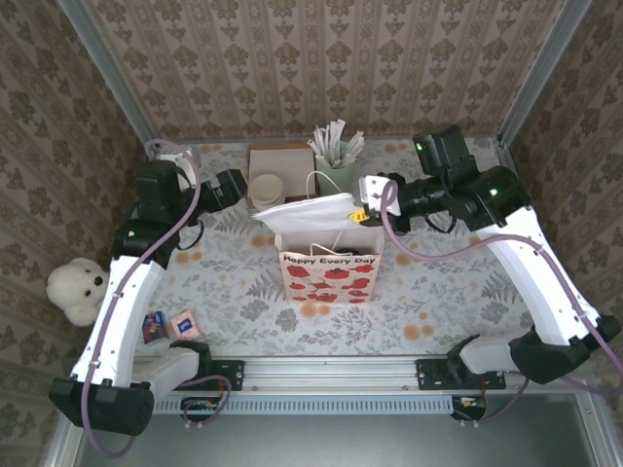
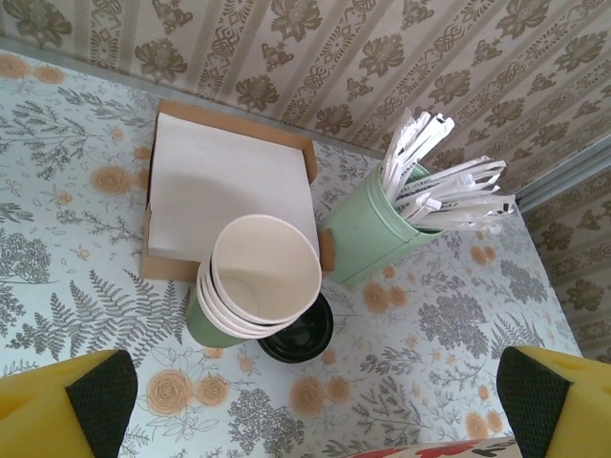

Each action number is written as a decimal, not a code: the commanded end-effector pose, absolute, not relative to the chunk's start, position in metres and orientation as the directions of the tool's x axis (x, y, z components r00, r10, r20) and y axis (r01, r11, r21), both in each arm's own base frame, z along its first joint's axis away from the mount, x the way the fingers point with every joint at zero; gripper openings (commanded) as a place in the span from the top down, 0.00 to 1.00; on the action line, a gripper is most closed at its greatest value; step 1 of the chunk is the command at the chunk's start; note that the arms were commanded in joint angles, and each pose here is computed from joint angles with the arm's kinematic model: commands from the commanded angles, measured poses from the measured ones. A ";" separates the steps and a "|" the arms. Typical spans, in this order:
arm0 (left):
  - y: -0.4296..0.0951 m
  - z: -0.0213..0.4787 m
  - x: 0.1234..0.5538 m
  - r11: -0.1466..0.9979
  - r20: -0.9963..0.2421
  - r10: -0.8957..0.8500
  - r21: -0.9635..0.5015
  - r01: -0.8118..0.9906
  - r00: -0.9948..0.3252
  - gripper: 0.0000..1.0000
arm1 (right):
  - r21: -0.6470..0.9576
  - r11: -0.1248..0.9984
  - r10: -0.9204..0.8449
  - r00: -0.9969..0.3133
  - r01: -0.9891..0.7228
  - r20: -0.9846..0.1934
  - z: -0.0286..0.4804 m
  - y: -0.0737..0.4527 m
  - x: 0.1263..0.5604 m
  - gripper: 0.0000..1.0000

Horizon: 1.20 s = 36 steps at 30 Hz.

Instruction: Pack the takeout coffee

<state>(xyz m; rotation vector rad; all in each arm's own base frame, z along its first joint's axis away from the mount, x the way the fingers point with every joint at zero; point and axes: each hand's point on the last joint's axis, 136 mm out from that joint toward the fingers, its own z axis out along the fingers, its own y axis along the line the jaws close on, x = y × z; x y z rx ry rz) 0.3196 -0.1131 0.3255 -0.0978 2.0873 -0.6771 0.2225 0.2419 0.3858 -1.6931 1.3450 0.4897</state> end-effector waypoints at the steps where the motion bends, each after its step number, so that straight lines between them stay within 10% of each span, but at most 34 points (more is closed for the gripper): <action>1: -0.121 0.313 0.315 0.831 -0.707 -0.311 -0.526 0.178 -0.635 0.00 | -0.406 -0.057 -0.521 0.374 -0.912 -0.767 0.391 0.242 0.208 1.00; 17: -0.136 0.296 0.309 0.829 -0.675 -0.247 -0.518 0.209 -0.695 0.00 | -0.084 0.233 -0.557 -0.062 -0.969 -0.828 0.349 0.245 0.240 1.00; 36: -0.154 0.312 0.302 0.778 -0.799 -0.145 -0.456 0.431 -0.583 0.00 | 0.282 0.474 -0.566 -0.534 -0.834 -0.628 0.291 0.245 0.221 0.98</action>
